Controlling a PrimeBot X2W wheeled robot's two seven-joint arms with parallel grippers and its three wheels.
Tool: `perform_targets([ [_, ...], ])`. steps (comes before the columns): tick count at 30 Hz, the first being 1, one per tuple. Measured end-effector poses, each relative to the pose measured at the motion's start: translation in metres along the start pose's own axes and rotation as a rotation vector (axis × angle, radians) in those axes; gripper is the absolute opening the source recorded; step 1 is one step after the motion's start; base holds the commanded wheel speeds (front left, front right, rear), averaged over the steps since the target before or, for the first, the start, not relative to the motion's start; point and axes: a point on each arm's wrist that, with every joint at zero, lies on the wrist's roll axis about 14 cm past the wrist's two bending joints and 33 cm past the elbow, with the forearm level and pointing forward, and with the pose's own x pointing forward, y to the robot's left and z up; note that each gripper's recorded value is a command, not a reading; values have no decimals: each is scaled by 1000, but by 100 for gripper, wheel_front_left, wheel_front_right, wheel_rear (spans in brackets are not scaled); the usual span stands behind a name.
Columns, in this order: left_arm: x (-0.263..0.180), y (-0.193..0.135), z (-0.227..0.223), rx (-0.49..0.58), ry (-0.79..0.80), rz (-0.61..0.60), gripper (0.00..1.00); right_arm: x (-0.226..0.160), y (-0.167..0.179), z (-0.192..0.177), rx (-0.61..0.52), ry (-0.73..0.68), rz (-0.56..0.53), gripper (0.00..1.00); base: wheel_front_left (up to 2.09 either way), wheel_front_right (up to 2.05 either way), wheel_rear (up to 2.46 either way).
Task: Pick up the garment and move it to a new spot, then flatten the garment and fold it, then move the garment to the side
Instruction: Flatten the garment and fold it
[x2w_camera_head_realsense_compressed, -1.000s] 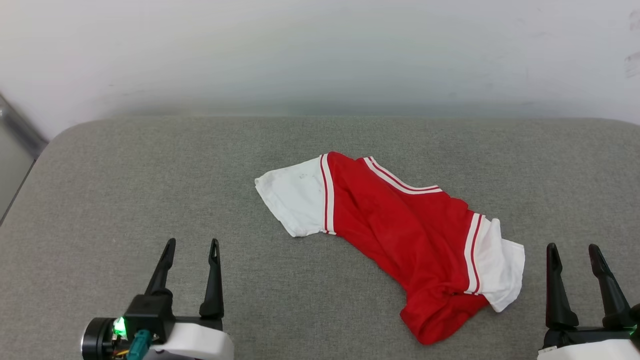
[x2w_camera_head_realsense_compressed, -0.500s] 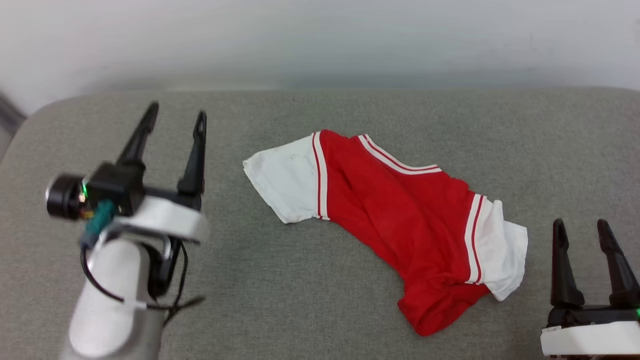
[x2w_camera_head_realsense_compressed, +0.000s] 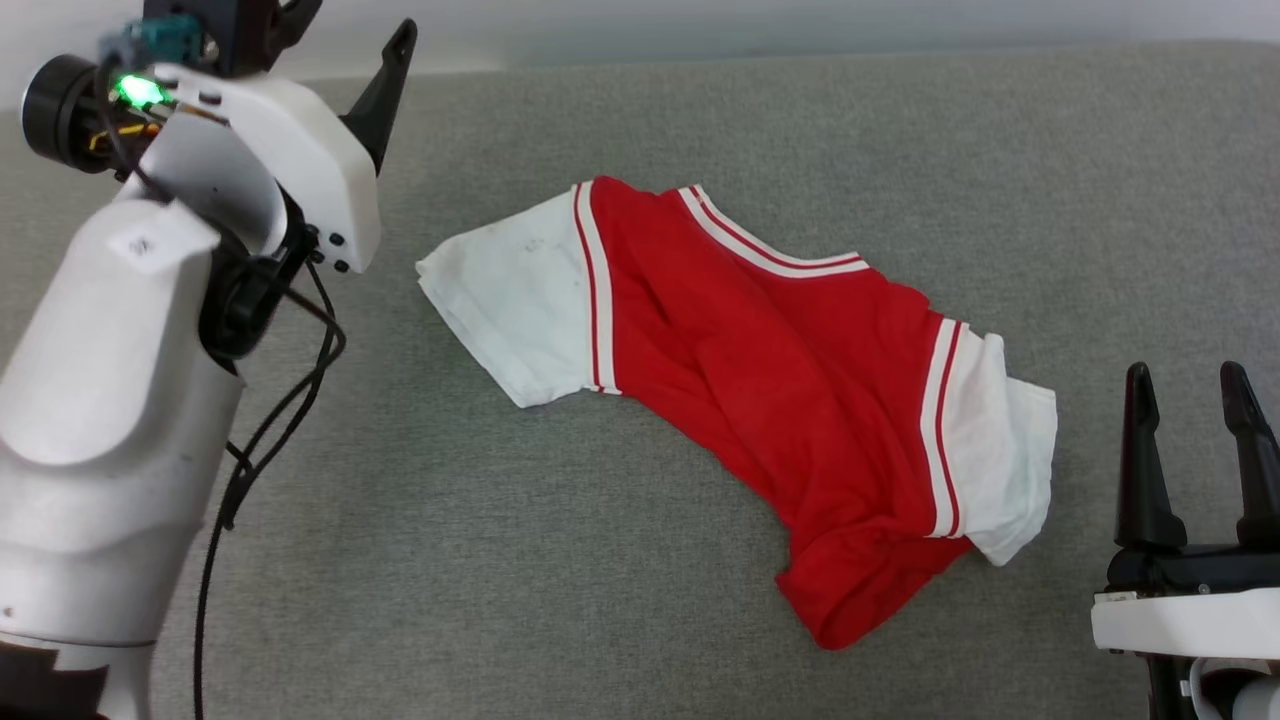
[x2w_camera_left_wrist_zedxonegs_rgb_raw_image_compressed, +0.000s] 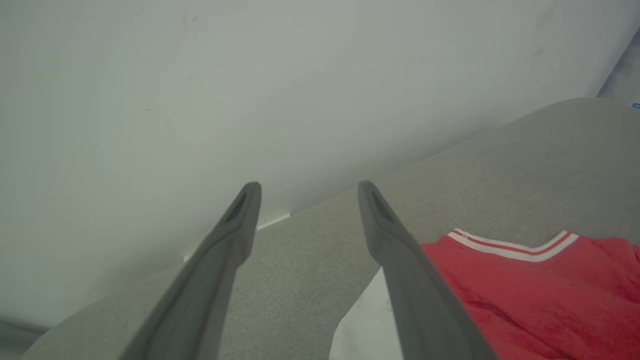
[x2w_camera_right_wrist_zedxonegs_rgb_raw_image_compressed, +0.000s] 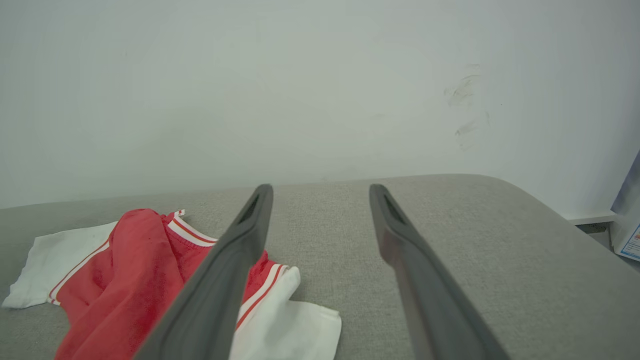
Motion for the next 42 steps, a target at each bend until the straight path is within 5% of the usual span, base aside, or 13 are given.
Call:
perform_targets([
  [11, 0, -32, -110, -25, 646, -220, 100, 12, -10, -18, -8, 34, -28, 100, 0, 0, 0],
  [22, -31, -70, -189, 19, 1028, -406, 100, 22, -16, -37, -14, 71, -43, 100, 0, 0, 0],
  [29, -43, -77, -215, 76, 1128, -466, 100, 25, -17, -46, -15, 88, -46, 100, 0, 0, 0],
  [30, -44, -78, -216, 79, 1134, -471, 83, 25, -17, -47, -14, 90, -47, 100, 0, 0, 0],
  [31, -45, -78, -217, 86, 1134, -473, 14, 25, -17, -47, -14, 91, -47, 100, 0, 0, 0],
  [32, -45, -78, -216, 85, 1130, -474, 0, 25, -17, -47, -14, 91, -47, 100, 0, 0, 0],
  [42, -57, -83, -177, 85, 957, -485, 0, 17, -10, -25, 1, 48, -31, 100, 0, 0, 0],
])
